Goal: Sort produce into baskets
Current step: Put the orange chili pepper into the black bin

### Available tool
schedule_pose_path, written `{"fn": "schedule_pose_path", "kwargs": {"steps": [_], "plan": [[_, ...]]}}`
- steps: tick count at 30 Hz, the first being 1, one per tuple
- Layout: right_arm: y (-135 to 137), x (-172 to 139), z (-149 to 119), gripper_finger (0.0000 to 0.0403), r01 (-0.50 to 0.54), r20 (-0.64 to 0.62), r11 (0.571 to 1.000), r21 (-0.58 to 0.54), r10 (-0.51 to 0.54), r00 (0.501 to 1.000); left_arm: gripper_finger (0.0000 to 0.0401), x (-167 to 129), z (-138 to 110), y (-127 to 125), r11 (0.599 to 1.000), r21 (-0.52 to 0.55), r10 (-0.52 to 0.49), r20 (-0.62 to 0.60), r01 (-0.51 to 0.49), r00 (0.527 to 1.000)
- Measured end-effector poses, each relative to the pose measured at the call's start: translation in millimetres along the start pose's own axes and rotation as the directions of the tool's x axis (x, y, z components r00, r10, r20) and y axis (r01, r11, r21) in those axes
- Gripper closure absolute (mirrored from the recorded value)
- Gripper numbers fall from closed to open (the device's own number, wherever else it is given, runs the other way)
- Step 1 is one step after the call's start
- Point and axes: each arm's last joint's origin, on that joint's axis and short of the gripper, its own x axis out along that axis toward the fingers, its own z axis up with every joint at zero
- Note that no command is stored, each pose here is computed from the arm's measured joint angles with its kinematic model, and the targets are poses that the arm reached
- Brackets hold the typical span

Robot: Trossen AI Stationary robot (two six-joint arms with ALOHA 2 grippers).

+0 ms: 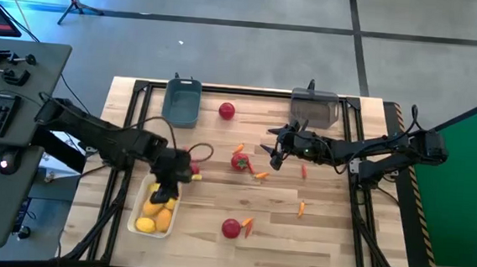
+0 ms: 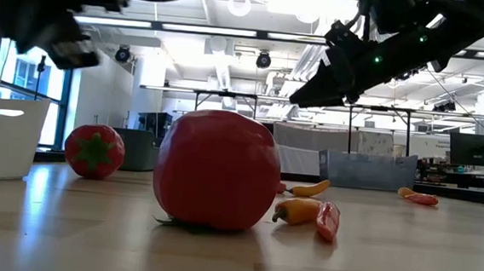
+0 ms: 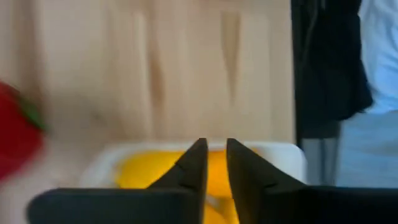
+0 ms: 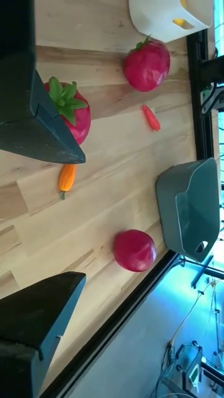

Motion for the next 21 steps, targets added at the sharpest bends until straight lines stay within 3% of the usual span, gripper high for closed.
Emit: {"fn": "schedule_pose_path", "kwargs": {"steps": [4, 8, 13, 17, 21], "plan": [[0.0, 0.0, 0.0, 0.0114, 0.000, 0.000, 1.000, 0.022, 0.000, 1.000, 0.0396, -10.3, 11.3, 22.2, 0.993, 0.085, 0.070, 0.104, -0.080, 0.992], [0.0, 0.0, 0.2, 0.0114, 0.000, 0.002, 1.000, 0.023, 0.000, 1.000, 0.0395, -24.1, 26.6, 47.5, 0.978, 0.124, 0.129, 0.257, -0.165, 0.958], [0.0, 0.0, 0.9, 0.0114, -0.001, 0.009, 1.000, 0.025, 0.000, 1.000, 0.0394, -41.4, 46.3, 81.1, 0.930, 0.034, 0.313, 0.448, -0.366, 0.837], [-0.1, 0.0, -2.0, 0.0114, 0.000, -0.020, 1.000, 0.025, 0.001, 1.000, 0.0393, -50.8, 54.6, 103.0, 0.857, -0.089, 0.477, 0.510, -0.507, 0.716], [0.5, -0.1, -3.1, 0.0114, -0.022, -0.032, 0.999, 0.024, 0.023, 0.999, 0.0384, -51.3, 58.5, 115.0, 0.783, -0.079, 0.564, 0.509, -0.617, 0.651]]}}
